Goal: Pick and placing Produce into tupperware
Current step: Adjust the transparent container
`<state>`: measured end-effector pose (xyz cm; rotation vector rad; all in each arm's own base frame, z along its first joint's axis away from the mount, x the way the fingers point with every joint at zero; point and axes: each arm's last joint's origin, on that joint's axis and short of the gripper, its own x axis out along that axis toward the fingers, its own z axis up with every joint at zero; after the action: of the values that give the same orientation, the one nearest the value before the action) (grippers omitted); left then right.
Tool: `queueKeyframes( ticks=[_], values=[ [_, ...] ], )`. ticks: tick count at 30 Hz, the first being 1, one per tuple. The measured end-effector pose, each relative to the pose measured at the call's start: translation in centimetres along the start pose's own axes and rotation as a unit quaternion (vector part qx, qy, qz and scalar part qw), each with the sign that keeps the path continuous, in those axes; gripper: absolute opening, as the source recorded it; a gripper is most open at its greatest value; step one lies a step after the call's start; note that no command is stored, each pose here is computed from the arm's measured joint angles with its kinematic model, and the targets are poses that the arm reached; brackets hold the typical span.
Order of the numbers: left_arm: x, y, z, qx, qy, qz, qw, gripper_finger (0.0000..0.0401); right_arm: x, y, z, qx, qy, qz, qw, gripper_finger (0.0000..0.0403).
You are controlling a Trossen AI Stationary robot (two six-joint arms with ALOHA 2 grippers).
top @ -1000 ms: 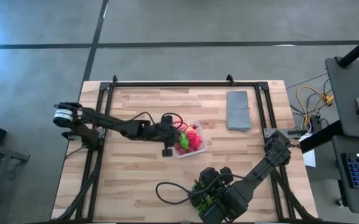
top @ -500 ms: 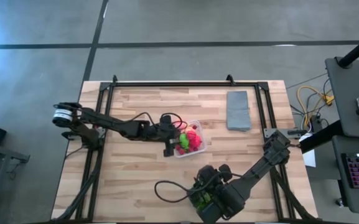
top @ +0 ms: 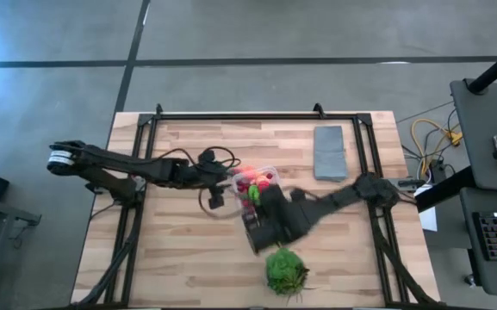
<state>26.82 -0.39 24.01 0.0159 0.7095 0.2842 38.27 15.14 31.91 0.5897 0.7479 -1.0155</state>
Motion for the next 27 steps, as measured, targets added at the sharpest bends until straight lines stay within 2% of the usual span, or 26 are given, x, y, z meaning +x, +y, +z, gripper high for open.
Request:
queueKeyframes(
  ticks=[4, 10, 16, 19, 22, 27],
  values=[
    [-0.4, 0.3, -1.0, 0.005, 0.022, 0.004, 1.000, 0.0101, 2.6, -0.6, 3.7, 0.002, 0.020, -0.031, 0.999, 0.0020],
    [-0.2, 0.6, -3.5, 0.022, 0.075, 0.009, 0.997, 0.0009, 6.9, -2.5, 8.7, 0.026, 0.067, -0.077, 0.994, 0.0012],
    [-0.4, 0.9, -5.7, 0.029, 0.103, 0.014, 0.994, 0.0003, 11.5, -5.2, 12.6, 0.014, 0.141, -0.110, 0.984, 0.0012],
    [-1.1, 1.4, -6.5, 0.000, 0.090, 0.044, 0.995, 0.0001, 13.9, -6.7, 13.9, -0.003, 0.175, -0.120, 0.977, 0.0012],
    [-2.1, 2.0, -7.1, -0.038, 0.066, 0.088, 0.993, 0.0001, 16.4, -8.0, 14.7, -0.029, 0.214, -0.107, 0.971, 0.0012],
    [-4.2, 2.8, -7.3, -0.090, 0.008, 0.097, 0.991, 0.0001, 20.6, -8.9, 15.3, -0.028, 0.243, -0.031, 0.969, 0.0012]
  ],
)
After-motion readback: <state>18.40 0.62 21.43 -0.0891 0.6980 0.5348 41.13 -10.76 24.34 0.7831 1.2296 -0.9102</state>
